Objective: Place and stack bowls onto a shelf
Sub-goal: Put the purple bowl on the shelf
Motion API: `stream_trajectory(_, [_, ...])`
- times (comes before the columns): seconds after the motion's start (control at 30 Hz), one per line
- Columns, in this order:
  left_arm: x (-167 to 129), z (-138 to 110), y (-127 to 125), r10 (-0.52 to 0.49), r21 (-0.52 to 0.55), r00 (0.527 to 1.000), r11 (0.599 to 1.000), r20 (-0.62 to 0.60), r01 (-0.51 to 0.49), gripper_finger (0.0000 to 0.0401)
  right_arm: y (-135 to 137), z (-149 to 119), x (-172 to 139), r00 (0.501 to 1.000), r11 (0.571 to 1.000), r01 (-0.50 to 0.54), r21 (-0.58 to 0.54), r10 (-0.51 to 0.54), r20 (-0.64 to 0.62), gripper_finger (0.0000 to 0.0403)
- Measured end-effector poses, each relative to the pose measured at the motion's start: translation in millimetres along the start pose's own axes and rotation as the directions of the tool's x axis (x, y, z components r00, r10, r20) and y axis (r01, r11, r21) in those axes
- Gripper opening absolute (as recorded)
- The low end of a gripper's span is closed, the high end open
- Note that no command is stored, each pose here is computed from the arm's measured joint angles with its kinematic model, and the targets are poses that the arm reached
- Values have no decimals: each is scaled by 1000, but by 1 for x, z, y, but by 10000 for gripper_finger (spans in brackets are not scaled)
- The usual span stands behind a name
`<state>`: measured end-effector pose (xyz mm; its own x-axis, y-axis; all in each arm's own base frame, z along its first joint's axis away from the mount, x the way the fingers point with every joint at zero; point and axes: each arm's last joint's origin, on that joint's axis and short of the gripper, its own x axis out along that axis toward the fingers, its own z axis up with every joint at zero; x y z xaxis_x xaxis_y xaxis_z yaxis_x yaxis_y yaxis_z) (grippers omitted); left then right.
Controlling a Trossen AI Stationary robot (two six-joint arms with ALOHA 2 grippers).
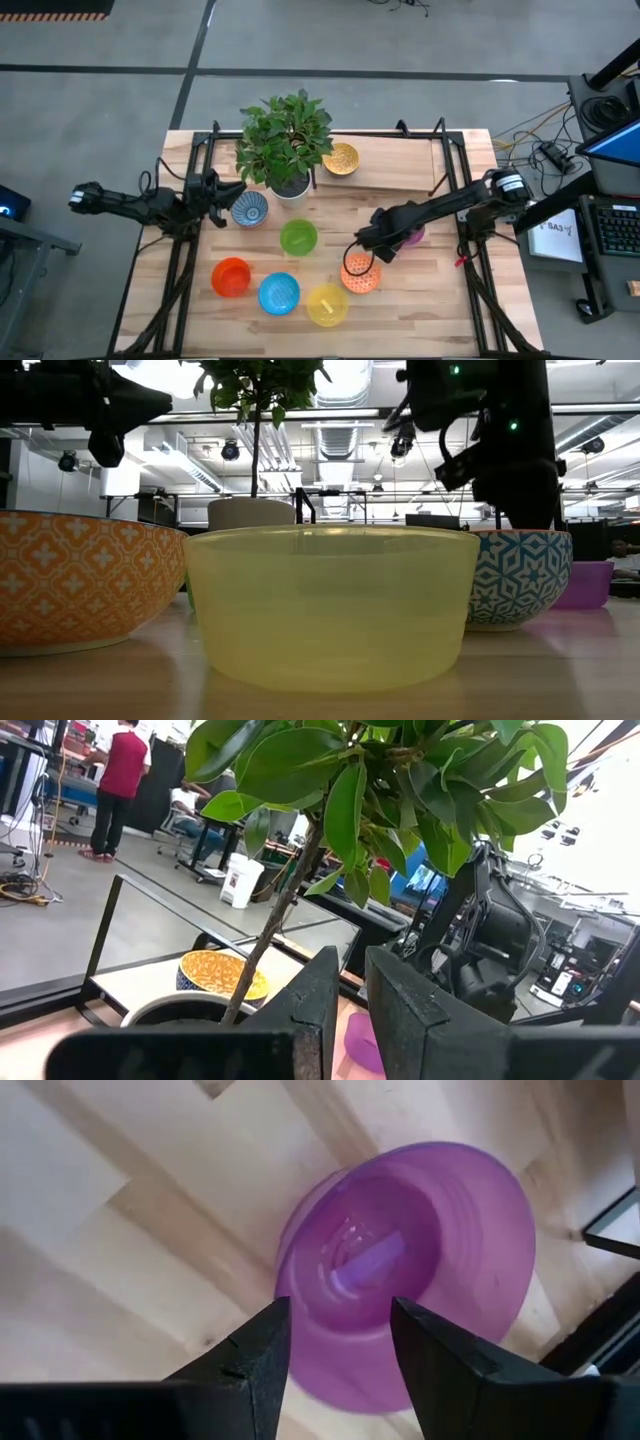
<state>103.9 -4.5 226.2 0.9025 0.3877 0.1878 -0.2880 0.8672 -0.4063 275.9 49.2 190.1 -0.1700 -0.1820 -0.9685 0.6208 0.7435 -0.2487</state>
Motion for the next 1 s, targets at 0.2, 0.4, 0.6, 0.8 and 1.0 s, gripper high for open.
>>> stream_trajectory(0.2, [0, 0, 0, 0, 1, 1000, 1000, -1, 0, 38, 4, 2, 11, 999, 999, 44, 21, -44, -8, 161])
stream_trajectory(0.4, [0, 0, 0, 0, 1, 1000, 1000, -1, 0, 38, 6, 2, 22, 997, 997, 77, 29, -76, -12, 158])
stream_trajectory(0.6, [0, 0, 0, 1, 1, 1000, 1000, -1, -1, 38, 6, 0, 27, 997, 997, 73, 35, -73, -9, 151])
stream_trajectory(0.8, [0, 0, 0, 1, 1, 1000, 1000, -2, -1, 38, 5, 0, 29, 998, 997, 70, 27, -70, -2, 140])
stream_trajectory(1.0, [0, 0, 0, 1, 1, 1000, 1000, -2, -1, 38, -1, -2, 16, 999, 999, 36, 27, -38, 40, 133])
